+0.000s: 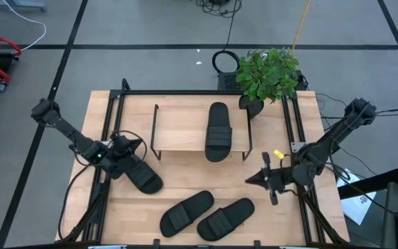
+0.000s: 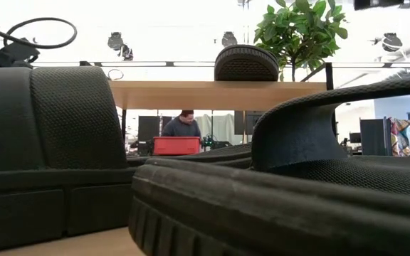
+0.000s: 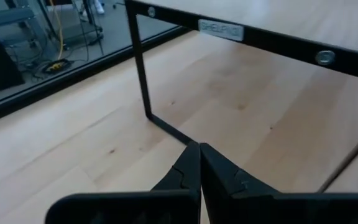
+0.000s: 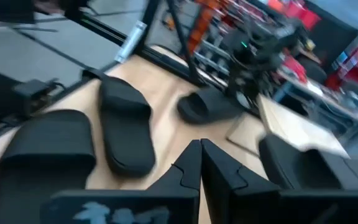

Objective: Pick and place slides into the shelf
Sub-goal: Put the black slide on the shelf

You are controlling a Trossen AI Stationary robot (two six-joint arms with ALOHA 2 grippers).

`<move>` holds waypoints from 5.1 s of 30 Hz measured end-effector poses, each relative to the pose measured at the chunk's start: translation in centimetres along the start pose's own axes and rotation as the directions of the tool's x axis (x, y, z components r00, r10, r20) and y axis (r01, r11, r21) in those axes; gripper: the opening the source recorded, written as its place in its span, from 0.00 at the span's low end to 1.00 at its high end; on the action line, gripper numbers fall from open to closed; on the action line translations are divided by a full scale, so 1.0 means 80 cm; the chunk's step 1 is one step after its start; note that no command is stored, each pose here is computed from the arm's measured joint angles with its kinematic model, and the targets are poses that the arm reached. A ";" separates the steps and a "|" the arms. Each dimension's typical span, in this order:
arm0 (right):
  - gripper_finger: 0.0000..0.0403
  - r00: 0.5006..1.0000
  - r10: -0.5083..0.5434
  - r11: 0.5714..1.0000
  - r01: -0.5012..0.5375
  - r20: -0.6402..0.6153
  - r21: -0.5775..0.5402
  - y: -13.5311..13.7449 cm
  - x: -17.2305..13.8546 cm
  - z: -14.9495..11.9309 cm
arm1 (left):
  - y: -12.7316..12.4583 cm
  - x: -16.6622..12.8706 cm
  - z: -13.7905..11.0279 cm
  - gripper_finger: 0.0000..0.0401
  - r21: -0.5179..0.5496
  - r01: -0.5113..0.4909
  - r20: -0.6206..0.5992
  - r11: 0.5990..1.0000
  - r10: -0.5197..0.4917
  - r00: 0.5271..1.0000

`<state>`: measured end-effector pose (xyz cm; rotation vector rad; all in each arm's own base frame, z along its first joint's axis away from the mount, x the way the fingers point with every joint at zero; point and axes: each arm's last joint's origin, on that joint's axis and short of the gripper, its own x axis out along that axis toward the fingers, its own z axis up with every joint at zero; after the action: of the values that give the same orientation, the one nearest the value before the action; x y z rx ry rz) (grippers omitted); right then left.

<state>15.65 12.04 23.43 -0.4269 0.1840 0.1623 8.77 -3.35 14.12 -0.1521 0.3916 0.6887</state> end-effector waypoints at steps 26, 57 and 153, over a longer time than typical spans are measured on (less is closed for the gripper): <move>0.00 0.995 -0.059 0.998 0.058 -0.084 -0.007 0.000 0.005 0.002 | -0.035 -0.046 0.076 0.03 -0.031 0.398 -0.255 0.917 -0.393 0.884; 0.00 0.995 -0.055 0.998 0.056 -0.082 0.012 0.000 0.005 0.002 | -0.024 -0.051 0.063 0.93 -0.394 0.187 -0.591 0.900 -0.404 0.698; 0.00 0.994 -0.053 0.998 0.048 -0.097 -0.050 0.001 0.005 0.000 | -0.035 0.046 0.425 0.01 0.374 0.787 -0.483 0.490 -0.621 0.617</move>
<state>16.00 12.13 23.33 -0.4866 0.2662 0.0960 23.43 5.64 43.84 0.1573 0.7416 -0.3314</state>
